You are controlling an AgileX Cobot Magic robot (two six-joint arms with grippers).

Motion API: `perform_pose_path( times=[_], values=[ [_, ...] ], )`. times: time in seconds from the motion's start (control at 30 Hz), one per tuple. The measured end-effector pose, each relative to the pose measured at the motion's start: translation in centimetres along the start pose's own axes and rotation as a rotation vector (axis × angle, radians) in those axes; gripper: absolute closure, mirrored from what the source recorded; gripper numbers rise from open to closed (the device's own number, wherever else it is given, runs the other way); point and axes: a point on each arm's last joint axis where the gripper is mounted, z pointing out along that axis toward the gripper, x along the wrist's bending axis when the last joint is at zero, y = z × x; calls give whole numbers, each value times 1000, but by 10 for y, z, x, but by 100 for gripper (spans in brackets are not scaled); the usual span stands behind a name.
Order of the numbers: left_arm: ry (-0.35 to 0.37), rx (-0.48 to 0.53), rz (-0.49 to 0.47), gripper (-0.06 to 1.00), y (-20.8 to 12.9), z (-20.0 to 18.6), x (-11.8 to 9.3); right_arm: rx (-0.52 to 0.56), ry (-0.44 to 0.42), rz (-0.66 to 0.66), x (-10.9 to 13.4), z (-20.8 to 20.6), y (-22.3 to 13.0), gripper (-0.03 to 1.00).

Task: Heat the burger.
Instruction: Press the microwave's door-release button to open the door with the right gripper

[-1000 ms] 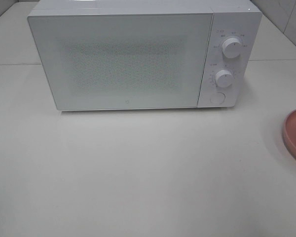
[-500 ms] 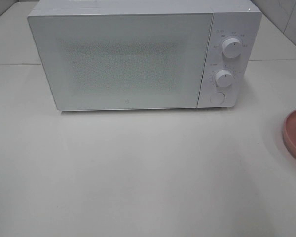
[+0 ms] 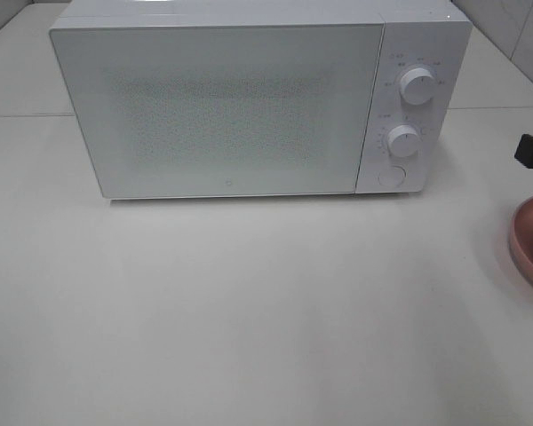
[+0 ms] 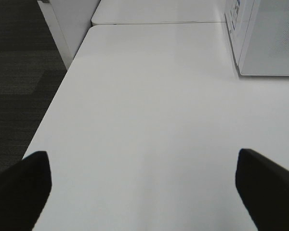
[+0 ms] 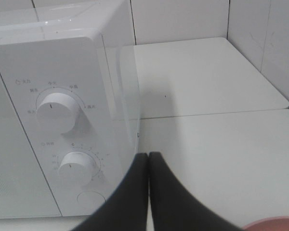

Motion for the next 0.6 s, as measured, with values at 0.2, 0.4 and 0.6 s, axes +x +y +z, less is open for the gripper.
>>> perform_pose_path(
  times=[0.2, 0.4, 0.6],
  values=[
    [0, 0, 0, -3, 0, 0, 0, 23, 11, 15, 0, 5, -20, 95],
    [0, 0, 0, -3, 0, 0, 0, 47, 20, 36, 1, 1, -36, 95],
    [0, 0, 0, -3, 0, 0, 0, 85, 26, 45, 4, -7, -45, 95]
  ],
)
